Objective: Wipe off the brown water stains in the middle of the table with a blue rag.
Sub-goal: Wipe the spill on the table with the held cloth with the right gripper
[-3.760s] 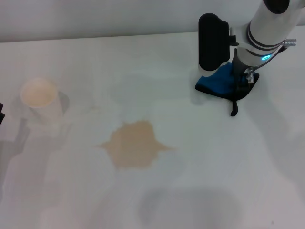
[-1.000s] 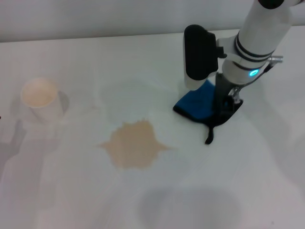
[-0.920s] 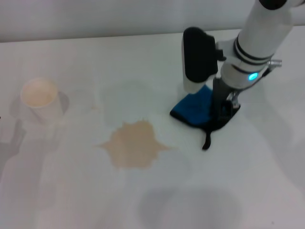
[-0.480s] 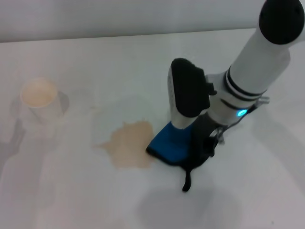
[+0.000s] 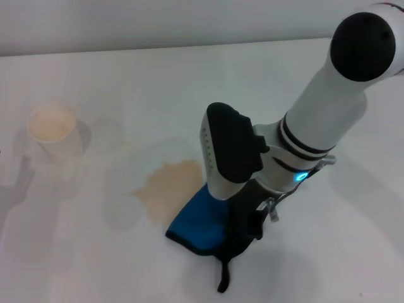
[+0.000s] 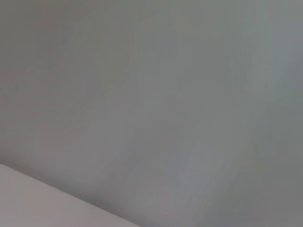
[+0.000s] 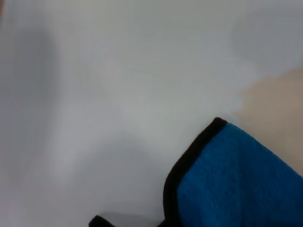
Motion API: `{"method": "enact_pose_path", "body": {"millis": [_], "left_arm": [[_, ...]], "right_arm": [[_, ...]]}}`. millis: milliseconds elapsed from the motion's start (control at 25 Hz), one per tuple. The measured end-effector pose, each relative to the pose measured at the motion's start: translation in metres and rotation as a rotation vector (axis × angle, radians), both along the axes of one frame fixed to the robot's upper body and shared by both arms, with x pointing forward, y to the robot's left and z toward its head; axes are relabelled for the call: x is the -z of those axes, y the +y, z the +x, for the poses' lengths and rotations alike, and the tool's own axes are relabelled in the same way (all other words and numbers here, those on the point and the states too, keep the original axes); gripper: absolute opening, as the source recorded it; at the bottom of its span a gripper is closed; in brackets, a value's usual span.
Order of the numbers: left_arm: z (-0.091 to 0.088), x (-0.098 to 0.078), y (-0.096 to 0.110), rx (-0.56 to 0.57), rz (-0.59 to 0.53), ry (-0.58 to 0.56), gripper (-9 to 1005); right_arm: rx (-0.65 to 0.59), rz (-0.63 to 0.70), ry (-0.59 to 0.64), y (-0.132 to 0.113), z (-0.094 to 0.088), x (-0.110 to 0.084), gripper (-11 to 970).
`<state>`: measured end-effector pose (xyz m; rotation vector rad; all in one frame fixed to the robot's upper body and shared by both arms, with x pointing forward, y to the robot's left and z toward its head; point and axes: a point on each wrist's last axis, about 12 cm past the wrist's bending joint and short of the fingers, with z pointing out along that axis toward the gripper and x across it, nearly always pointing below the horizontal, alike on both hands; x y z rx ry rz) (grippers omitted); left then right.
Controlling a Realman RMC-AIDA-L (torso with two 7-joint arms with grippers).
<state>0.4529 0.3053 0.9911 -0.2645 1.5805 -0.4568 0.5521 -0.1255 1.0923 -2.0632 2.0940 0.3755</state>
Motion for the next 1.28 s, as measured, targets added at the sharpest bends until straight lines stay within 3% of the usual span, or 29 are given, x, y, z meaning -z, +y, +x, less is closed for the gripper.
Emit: {"method": "enact_pose_path", "body": {"millis": [600, 920, 1280], "left_arm": [[0.000, 0.000, 0.005, -0.004, 0.023, 0.005, 892], [0.000, 0.000, 0.007, -0.007, 0.020, 0.006, 892], [0.001, 0.000, 0.008, -0.006, 0.010, 0.004, 893]], "right_arm": [[0.019, 0.109, -0.097, 0.021, 0.005, 0.005, 34], [0.135, 0.070, -0.228, 0.014, 0.029, 0.002, 34], [0.278, 0.095, -0.256, 0.000, 0.051, 0.000, 35]]}}
